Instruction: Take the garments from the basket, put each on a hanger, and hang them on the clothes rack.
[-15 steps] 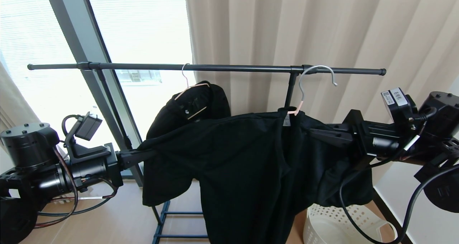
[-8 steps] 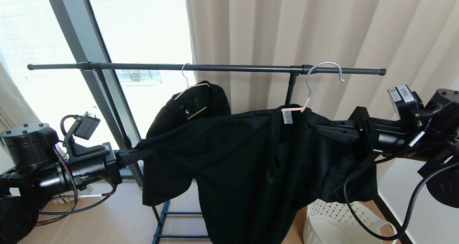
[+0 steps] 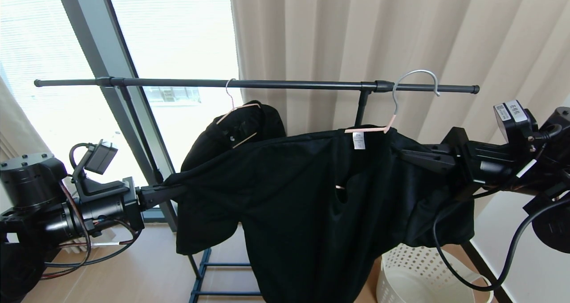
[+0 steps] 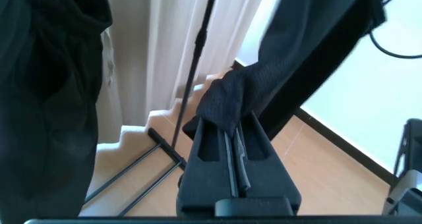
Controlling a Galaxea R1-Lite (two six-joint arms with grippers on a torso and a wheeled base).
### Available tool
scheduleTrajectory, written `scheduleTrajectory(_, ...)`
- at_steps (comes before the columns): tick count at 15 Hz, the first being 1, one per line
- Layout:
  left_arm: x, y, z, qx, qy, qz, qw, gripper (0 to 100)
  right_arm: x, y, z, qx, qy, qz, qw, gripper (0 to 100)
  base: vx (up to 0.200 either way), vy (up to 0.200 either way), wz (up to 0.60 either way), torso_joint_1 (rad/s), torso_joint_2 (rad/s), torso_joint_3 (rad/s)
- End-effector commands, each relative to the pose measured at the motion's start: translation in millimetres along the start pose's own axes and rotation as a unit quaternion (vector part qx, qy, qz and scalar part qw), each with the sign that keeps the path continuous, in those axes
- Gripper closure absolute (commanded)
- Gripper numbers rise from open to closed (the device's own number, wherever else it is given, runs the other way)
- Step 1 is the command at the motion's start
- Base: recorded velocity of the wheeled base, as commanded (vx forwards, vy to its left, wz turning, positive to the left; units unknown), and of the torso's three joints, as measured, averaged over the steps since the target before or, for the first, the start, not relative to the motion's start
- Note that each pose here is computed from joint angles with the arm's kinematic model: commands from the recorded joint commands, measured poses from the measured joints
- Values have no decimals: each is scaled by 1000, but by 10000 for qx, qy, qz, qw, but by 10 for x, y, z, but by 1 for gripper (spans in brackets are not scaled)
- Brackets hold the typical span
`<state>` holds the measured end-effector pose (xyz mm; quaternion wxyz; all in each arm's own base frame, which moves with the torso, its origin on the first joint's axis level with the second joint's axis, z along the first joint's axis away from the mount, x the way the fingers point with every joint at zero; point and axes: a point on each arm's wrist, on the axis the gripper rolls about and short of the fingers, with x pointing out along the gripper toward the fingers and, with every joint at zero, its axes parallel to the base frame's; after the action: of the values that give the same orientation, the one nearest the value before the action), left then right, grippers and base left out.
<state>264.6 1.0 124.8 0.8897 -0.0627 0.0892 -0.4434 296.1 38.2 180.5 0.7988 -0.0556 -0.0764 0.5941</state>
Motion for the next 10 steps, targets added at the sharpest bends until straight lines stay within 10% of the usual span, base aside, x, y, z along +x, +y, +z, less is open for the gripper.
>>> scheduleTrajectory(1, -22, 8, 2, 2, -14, 35, 10000, 100, -9, -6, -15, 63, -1, -25, 10000, 100, 0, 0, 0, 0, 0, 0)
scheduleTrajectory(10, -54, 32, 1, 27, -49, 87, 9999, 100, -52, -35, -7, 35, -74, -69, 9999, 100, 0, 0, 0, 0, 0, 0)
